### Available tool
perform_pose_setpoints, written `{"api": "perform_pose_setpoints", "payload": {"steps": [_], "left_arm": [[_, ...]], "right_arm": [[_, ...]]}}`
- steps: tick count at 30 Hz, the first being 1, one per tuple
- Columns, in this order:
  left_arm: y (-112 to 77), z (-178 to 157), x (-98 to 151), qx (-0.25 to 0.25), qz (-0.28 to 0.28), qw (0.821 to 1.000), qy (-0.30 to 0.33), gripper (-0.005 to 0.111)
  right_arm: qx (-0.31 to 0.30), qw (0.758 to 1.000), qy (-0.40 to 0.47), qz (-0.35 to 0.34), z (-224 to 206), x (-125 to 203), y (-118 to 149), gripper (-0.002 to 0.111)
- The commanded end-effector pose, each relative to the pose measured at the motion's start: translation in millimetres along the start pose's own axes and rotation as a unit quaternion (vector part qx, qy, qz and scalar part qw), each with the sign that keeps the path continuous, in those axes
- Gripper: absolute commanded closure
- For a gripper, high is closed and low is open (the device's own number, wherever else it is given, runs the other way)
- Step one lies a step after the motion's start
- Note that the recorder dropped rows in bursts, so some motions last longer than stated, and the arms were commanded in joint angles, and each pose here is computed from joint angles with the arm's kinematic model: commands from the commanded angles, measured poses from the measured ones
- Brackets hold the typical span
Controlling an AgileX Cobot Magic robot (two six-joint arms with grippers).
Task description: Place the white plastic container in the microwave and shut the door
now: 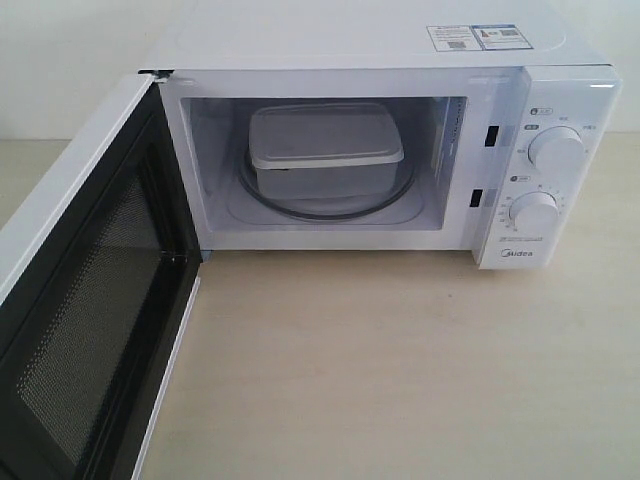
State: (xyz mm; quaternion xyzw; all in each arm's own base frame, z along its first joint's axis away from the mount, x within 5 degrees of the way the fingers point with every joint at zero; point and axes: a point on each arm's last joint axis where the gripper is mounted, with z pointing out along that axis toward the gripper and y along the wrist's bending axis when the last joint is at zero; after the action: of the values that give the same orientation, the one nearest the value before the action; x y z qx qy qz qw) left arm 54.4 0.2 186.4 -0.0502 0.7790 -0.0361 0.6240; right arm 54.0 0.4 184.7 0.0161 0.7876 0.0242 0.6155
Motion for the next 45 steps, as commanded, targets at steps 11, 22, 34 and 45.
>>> {"api": "perform_pose_setpoints", "payload": {"steps": [11, 22, 34, 45], "left_arm": [[-0.3, 0.1, 1.0, 0.004, -0.003, 1.0, 0.0, 0.102], [-0.3, 0.1, 1.0, 0.004, -0.003, 1.0, 0.0, 0.102], [0.8, 0.1, 0.8, -0.002, 0.039, 0.999, -0.001, 0.102], [-4.6, -20.6, -44.3, 0.001, 0.038, 0.999, -0.036, 0.102]], "right_arm": [[-0.01, 0.999, -0.004, 0.035, 0.1, 0.7, 2.0, 0.108], [-0.01, 0.999, -0.004, 0.035, 0.1, 0.7, 2.0, 0.108], [-0.01, 0.999, -0.004, 0.035, 0.1, 0.7, 2.0, 0.108], [-0.011, 0.999, -0.004, 0.036, 0.1, 0.7, 2.1, 0.108]]}}
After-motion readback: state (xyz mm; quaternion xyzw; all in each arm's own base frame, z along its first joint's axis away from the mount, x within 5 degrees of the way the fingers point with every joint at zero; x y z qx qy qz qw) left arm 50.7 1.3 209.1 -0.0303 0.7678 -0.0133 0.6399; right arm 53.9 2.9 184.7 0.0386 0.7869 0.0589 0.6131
